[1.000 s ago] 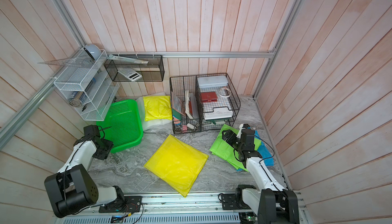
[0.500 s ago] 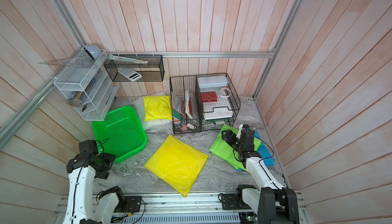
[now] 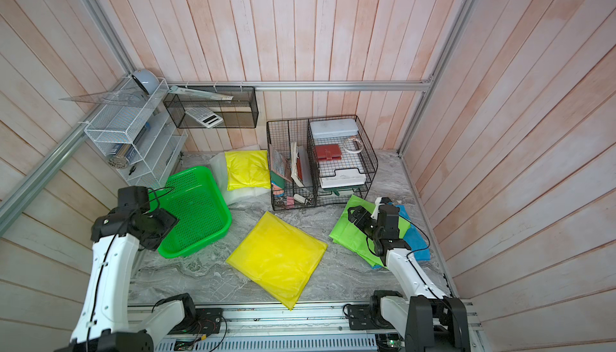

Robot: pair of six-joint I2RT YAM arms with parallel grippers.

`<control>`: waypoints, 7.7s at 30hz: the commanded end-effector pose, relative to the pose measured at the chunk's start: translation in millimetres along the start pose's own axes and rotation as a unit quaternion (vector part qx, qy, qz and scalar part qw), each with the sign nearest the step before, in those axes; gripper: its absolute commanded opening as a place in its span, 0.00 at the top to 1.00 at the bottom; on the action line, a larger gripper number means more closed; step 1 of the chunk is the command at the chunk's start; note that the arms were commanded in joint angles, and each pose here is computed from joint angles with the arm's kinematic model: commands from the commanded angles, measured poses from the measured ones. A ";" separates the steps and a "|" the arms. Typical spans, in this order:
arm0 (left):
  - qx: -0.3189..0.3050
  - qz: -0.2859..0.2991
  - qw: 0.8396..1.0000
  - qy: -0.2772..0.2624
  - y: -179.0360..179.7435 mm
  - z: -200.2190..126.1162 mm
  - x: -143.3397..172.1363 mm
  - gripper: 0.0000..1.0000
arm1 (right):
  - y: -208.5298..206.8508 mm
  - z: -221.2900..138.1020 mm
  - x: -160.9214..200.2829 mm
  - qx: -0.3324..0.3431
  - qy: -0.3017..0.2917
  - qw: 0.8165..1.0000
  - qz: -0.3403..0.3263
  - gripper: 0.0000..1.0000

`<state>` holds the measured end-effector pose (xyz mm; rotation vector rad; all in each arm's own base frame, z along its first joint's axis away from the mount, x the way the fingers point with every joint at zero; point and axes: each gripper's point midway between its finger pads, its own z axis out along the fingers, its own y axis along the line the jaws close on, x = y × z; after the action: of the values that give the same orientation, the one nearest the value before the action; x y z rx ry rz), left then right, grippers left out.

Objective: Put the folded raincoat in the basket
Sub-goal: Move the basket to the center of the board, then pick up the raincoat from the center of the board, then move the basket to the center of the board.

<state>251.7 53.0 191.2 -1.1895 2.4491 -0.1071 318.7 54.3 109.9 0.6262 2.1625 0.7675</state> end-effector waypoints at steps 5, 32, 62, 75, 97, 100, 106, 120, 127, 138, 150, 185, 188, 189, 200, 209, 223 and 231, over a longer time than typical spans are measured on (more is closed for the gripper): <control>-0.028 0.112 0.991 0.067 -62.2 77.9 28.3 0.36 | -0.1 -4.2 1.9 0.008 -0.002 1.000 -0.016 0.15; -0.066 0.233 0.954 0.177 -14.6 70.9 133.7 0.35 | 28.0 -6.8 31.5 -0.008 0.071 0.996 -0.050 0.17; -0.018 0.202 0.971 0.125 -25.4 64.9 125.3 0.32 | 17.6 -10.0 199.8 0.002 0.300 0.954 0.022 0.25; -0.011 0.196 0.980 0.021 -33.4 15.6 79.1 0.29 | 62.6 55.3 193.4 0.001 0.361 0.932 -0.048 0.57; 0.115 0.378 0.910 0.126 -117.9 66.5 257.9 0.45 | 61.0 -13.6 192.8 -0.029 0.341 0.935 -0.097 0.35; 0.084 0.374 0.915 0.124 -107.7 85.3 259.8 0.46 | 64.6 -11.3 208.6 -0.037 0.354 0.929 -0.102 0.35; 0.072 0.356 0.924 0.122 -96.9 100.6 261.8 0.48 | 55.7 6.3 222.8 -0.018 0.359 0.929 -0.088 0.31; 0.059 0.349 0.925 0.140 -85.2 116.8 272.2 0.48 | 52.7 33.2 253.2 -0.034 0.395 0.917 -0.049 0.45; 0.067 0.347 0.925 0.142 -88.5 113.0 272.7 0.47 | 50.8 35.6 254.1 -0.037 0.392 0.918 -0.053 0.83; 0.144 0.331 0.925 0.116 -116.1 67.4 256.5 0.29 | 42.1 -6.4 177.0 0.024 0.369 0.912 -0.178 1.00; 0.147 0.349 0.919 0.109 -126.8 81.6 260.6 0.29 | -3.7 -30.1 148.5 0.122 0.369 0.907 -0.164 1.00; 0.151 0.345 0.908 0.182 -124.5 117.7 301.8 0.89 | 1.3 -27.7 151.1 0.095 0.376 0.909 -0.155 1.00; 0.143 0.348 0.911 0.171 -123.3 113.6 295.3 1.00 | 7.1 -29.8 150.3 0.081 0.372 0.912 -0.154 1.00; 0.136 0.349 0.912 0.165 -122.1 110.3 290.9 1.00 | 10.6 -31.2 149.4 0.075 0.370 0.913 -0.153 1.00; 0.132 0.356 0.924 0.045 -131.6 17.5 214.4 1.00 | 101.6 -70.9 130.4 -0.052 0.326 0.933 -0.144 1.00; 0.025 0.330 0.942 -0.054 -103.5 -29.7 91.9 1.00 | 221.7 -65.3 145.1 -0.169 0.272 0.943 -0.092 1.00; -0.146 0.297 0.936 -0.124 -69.2 7.5 -65.8 1.00 | 358.5 -0.9 241.6 -0.219 0.297 0.925 -0.087 1.00; -0.198 0.302 0.919 -0.156 -72.9 35.1 -115.5 1.00 | 397.0 36.6 285.7 -0.233 0.313 0.919 -0.062 1.00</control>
<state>361.8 85.2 198.5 -0.5014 2.5756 0.6411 253.8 501.0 201.6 -0.0257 2.4679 1.3995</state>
